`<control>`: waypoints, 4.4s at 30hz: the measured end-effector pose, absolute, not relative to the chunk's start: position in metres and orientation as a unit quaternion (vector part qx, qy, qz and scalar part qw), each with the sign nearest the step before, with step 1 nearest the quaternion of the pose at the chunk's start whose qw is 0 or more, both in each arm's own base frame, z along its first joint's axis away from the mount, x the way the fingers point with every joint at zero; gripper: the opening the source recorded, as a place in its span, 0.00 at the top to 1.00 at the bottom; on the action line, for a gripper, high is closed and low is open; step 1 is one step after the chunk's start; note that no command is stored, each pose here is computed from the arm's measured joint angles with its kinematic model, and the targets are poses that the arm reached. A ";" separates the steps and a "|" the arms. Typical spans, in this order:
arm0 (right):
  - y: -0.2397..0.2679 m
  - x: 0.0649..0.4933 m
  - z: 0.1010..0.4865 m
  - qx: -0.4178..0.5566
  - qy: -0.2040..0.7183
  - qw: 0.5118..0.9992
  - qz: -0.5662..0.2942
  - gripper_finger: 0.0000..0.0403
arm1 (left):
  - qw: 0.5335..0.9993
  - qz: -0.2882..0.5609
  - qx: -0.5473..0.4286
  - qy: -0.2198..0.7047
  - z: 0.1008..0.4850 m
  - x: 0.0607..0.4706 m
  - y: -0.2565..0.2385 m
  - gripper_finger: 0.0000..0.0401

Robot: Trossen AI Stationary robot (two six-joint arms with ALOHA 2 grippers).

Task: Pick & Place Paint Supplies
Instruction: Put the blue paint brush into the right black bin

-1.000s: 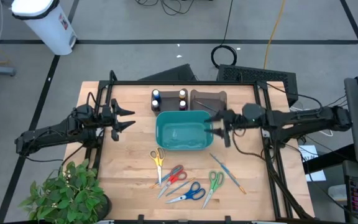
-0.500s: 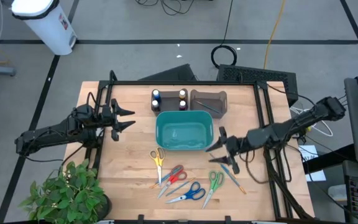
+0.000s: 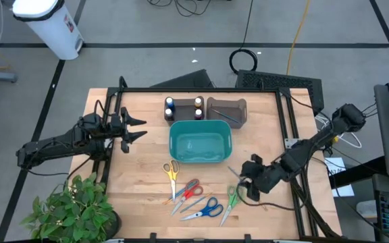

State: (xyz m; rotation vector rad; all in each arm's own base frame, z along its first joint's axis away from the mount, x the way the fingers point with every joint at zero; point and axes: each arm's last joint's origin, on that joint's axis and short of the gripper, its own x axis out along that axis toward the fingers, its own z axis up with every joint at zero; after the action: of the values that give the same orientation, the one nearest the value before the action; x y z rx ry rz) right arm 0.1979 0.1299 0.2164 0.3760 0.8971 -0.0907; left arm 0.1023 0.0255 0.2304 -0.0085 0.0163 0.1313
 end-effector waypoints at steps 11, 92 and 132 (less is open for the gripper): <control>0.148 0.180 0.172 0.219 0.588 0.773 -0.096 0.55 | 0.998 0.065 -0.004 0.008 0.230 0.102 0.026 0.48; 0.168 0.115 0.129 0.195 0.691 0.679 -0.156 0.98 | 0.998 0.065 -0.004 0.008 0.230 0.102 0.026 0.48; 0.162 0.133 0.168 0.238 0.582 0.777 -0.032 1.00 | 0.998 0.066 -0.004 0.008 0.230 0.102 0.026 0.48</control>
State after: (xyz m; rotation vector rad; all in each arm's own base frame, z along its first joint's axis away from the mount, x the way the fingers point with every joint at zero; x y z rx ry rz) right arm 0.1334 0.1617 0.1677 0.5152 1.2595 -0.0694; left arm 0.1023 0.0255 0.2304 -0.0084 0.0160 0.1311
